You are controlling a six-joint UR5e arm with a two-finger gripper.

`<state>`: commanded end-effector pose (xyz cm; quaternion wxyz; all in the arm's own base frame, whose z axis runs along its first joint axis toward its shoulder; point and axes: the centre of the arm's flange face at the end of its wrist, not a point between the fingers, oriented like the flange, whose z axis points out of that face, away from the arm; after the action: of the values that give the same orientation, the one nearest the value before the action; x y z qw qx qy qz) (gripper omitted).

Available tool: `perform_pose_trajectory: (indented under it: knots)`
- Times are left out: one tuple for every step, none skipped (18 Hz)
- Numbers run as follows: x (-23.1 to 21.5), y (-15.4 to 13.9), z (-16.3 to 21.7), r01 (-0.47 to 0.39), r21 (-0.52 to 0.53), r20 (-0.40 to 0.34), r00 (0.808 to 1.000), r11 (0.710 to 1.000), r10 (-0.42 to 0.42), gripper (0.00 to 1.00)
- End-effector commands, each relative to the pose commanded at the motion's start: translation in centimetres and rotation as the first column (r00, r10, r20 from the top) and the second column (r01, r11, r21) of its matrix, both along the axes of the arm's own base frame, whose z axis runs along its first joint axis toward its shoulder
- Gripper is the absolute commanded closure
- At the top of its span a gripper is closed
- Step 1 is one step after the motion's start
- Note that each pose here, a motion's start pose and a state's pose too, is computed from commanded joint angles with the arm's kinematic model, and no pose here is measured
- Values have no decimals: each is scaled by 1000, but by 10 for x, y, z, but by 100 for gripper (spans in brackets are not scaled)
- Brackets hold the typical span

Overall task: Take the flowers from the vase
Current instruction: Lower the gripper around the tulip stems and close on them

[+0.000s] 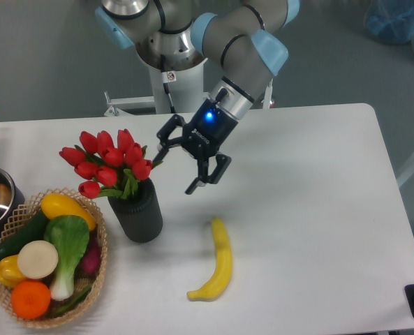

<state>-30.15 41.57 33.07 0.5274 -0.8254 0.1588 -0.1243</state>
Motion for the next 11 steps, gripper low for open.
perform_pose_trajectory:
  knots:
    - [8, 4, -3, 15, -3, 5, 1000, 1000, -15, 0]
    - [16, 6, -5, 29, -6, 8, 1000, 1000, -29, 0]
    - [20, 5, -9, 34, -9, 10, 999, 999, -34, 0]
    - [24, 3, -13, 41, -9, 8, 999, 999, -41, 0]
    - [28, 2, -17, 54, -3, -7, 999, 999, -54, 0]
    - [32, 4, -18, 65, -1, -12, 998, 998, -65, 0]
    - [34, 5, -19, 72, -2, -14, 997, 997, -72, 0]
    - [36, 5, -19, 73, -4, -10, 997, 997, -73, 0]
    - [38, 6, -21, 77, -6, -6, 997, 997, -77, 0]
    - [41, 6, -22, 82, -7, -3, 997, 997, -82, 0]
    - [47, 8, -25, 94, -9, 1, 996, 996, -94, 0]
